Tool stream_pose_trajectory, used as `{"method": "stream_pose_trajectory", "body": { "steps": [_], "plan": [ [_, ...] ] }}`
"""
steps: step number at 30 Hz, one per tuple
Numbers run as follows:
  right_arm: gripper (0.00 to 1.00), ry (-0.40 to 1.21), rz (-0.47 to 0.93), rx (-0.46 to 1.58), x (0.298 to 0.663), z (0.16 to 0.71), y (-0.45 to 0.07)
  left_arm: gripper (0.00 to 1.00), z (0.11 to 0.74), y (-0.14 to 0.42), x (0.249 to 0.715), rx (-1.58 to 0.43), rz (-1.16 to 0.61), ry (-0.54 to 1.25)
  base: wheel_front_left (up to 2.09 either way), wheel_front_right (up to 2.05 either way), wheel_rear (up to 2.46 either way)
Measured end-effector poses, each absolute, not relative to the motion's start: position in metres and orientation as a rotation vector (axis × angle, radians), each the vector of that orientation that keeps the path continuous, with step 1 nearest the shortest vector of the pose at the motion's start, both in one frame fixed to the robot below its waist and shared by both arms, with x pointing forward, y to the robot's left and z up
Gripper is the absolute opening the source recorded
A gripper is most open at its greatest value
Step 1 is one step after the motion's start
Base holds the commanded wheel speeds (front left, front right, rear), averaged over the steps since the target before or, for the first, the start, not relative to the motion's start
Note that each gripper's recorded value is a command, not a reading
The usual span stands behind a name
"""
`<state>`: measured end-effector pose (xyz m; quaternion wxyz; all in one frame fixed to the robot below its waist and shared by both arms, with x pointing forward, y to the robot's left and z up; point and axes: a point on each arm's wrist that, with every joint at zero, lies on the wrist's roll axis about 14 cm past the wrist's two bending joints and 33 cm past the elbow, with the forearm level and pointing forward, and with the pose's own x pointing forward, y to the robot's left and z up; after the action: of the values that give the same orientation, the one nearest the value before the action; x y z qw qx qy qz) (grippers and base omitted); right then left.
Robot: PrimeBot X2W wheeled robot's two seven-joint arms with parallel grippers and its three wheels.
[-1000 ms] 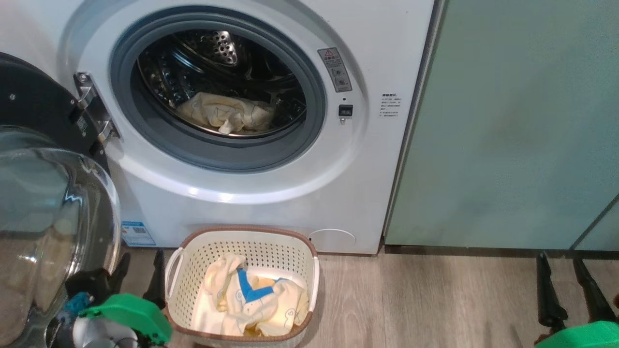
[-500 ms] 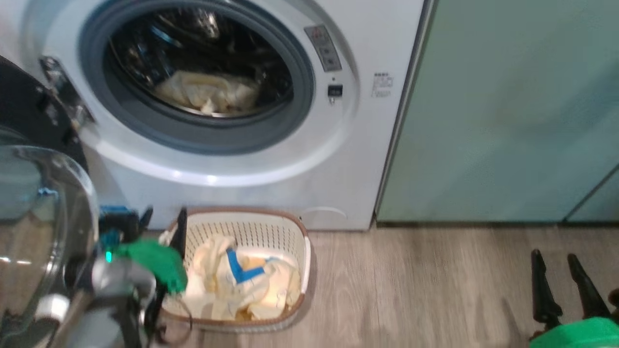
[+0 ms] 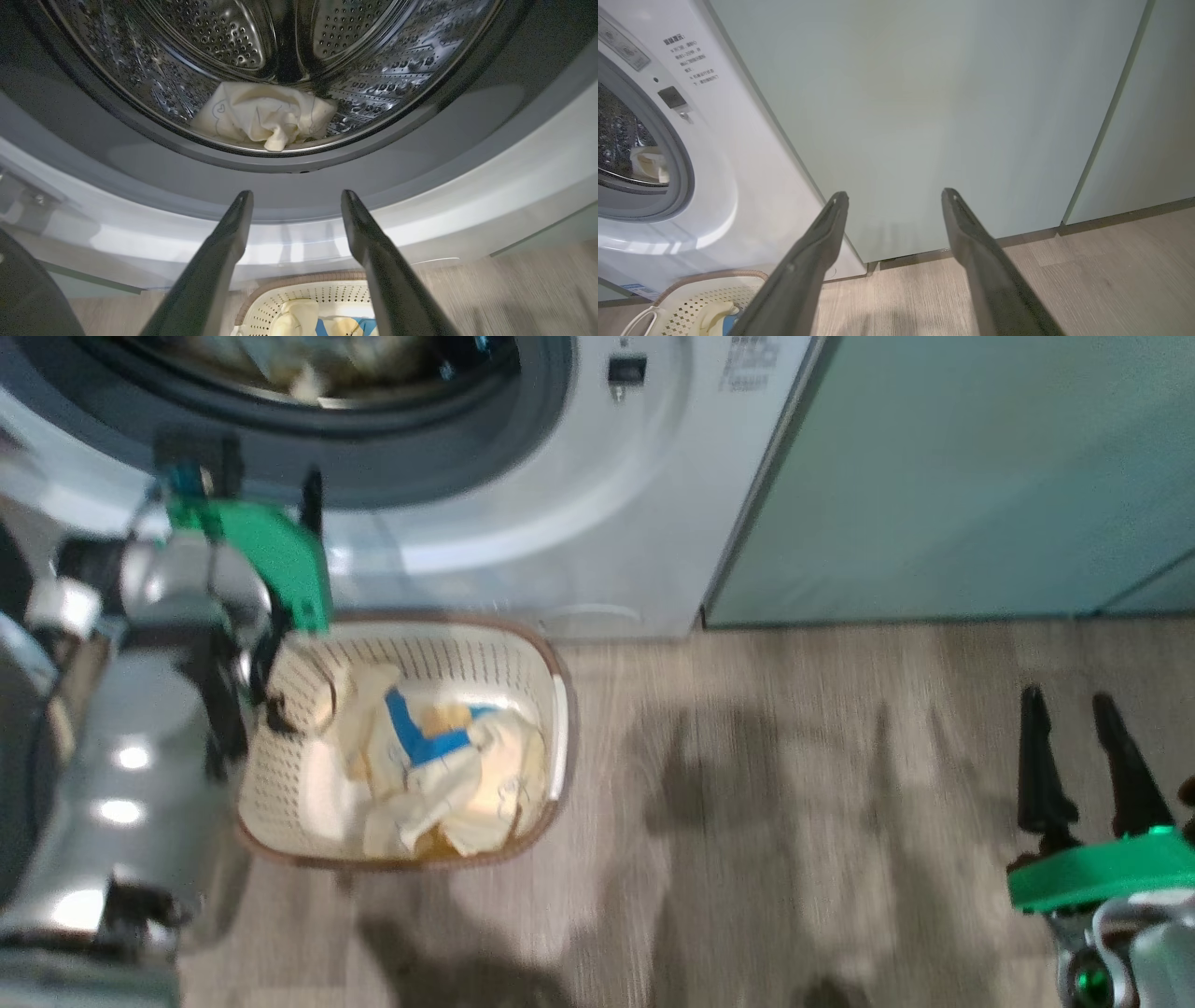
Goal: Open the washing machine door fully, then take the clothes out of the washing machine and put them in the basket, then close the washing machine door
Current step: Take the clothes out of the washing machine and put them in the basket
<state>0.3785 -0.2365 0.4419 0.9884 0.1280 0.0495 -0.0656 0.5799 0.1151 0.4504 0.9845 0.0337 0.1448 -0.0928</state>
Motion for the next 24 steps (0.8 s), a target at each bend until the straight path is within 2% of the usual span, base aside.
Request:
{"method": "stream_pose_trajectory", "body": {
  "steps": [8,14,24],
  "plan": [
    [1.00,0.160,-0.149,0.225,0.407,0.414,-0.245,1.00,0.414,0.112,0.649,0.138,-0.153,0.437,0.00,0.00,0.00],
    [1.00,0.207,-0.150,0.209,0.417,0.394,-0.247,1.00,0.385,0.108,0.676,0.162,-0.163,0.525,0.00,0.00,0.00],
    [1.00,0.255,-0.140,0.184,0.432,0.370,-0.248,1.00,0.375,0.087,0.720,0.177,-0.203,0.501,0.00,0.00,0.00]
  ]
}}
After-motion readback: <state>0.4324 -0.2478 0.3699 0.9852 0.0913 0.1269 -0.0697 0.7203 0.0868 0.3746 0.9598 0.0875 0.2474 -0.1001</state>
